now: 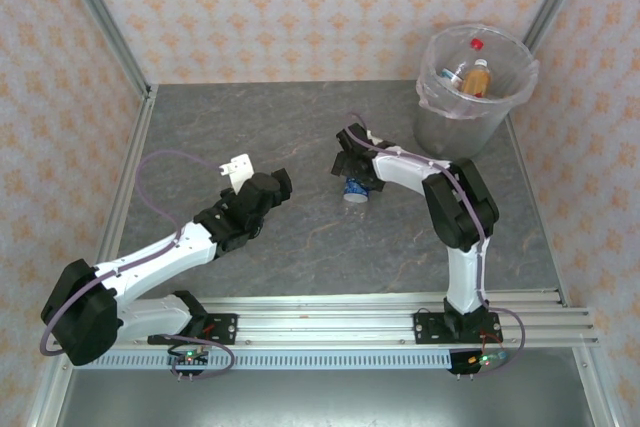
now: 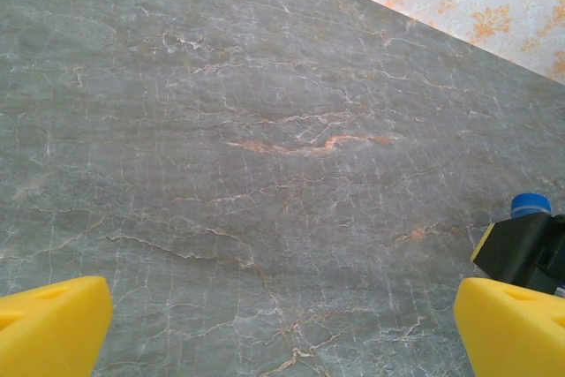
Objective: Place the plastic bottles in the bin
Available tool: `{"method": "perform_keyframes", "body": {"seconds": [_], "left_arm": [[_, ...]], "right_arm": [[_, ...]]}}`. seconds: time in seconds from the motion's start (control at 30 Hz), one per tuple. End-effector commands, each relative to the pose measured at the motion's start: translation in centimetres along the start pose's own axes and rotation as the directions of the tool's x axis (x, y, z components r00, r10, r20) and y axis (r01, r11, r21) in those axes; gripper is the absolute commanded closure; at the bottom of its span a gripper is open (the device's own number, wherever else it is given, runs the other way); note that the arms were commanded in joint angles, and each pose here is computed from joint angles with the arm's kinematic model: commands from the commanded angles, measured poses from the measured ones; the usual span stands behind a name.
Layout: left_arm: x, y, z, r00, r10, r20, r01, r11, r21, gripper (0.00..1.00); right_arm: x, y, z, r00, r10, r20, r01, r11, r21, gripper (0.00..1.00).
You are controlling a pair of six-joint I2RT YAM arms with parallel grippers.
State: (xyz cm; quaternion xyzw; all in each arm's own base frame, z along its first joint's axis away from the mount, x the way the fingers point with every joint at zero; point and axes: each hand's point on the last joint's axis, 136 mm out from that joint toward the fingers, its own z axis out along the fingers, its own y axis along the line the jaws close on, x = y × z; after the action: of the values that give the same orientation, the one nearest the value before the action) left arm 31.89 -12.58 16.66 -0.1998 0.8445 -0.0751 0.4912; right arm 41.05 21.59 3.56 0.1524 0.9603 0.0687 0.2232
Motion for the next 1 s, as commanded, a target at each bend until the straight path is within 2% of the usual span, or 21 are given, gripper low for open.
{"method": "perform_keyframes", "body": {"seconds": [0.0,0.17,0.3,0.37,0.63,0.77,0.97], "left_arm": [[-0.6,1.0,0.0,1.000,0.002,0.025,0.000,0.999,-0.046,0.00],[-0.6,1.0,0.0,1.000,0.005,0.027,-0.004,0.999,-0.042,0.00],[-0.6,0.7,0.1,1.000,0.005,0.024,-0.005,1.000,-0.029,0.00],[-0.4,0.4,0.2,1.000,0.009,0.016,-0.009,1.000,-0.017,0.00],[0.1,-1.7,0.6,0.998,0.049,-0.030,-0.047,0.997,0.063,0.00],[0.3,-2.0,0.9,0.998,0.058,-0.039,-0.055,0.997,0.062,0.00],[0.4,-2.4,1.1,0.997,0.065,-0.051,-0.062,0.996,0.067,0.00]], "right_arm": [[0.9,-0.2,0.4,0.999,-0.019,-0.039,0.020,0.999,0.027,0.08],[1.9,-0.1,1.2,0.995,-0.054,-0.081,0.055,0.998,0.009,0.18],[2.6,-0.3,1.7,0.992,-0.058,-0.109,0.059,0.998,0.010,0.18],[2.8,-0.4,1.8,0.992,-0.053,-0.111,0.055,0.998,0.016,0.21],[1.7,-0.9,0.4,0.997,-0.055,-0.056,0.056,0.998,0.025,0.32],[1.4,-0.8,-0.4,0.998,-0.060,-0.031,0.060,0.998,0.001,0.40],[1.2,-1.0,-1.6,0.999,-0.047,0.013,0.048,0.998,-0.029,0.45]]}}
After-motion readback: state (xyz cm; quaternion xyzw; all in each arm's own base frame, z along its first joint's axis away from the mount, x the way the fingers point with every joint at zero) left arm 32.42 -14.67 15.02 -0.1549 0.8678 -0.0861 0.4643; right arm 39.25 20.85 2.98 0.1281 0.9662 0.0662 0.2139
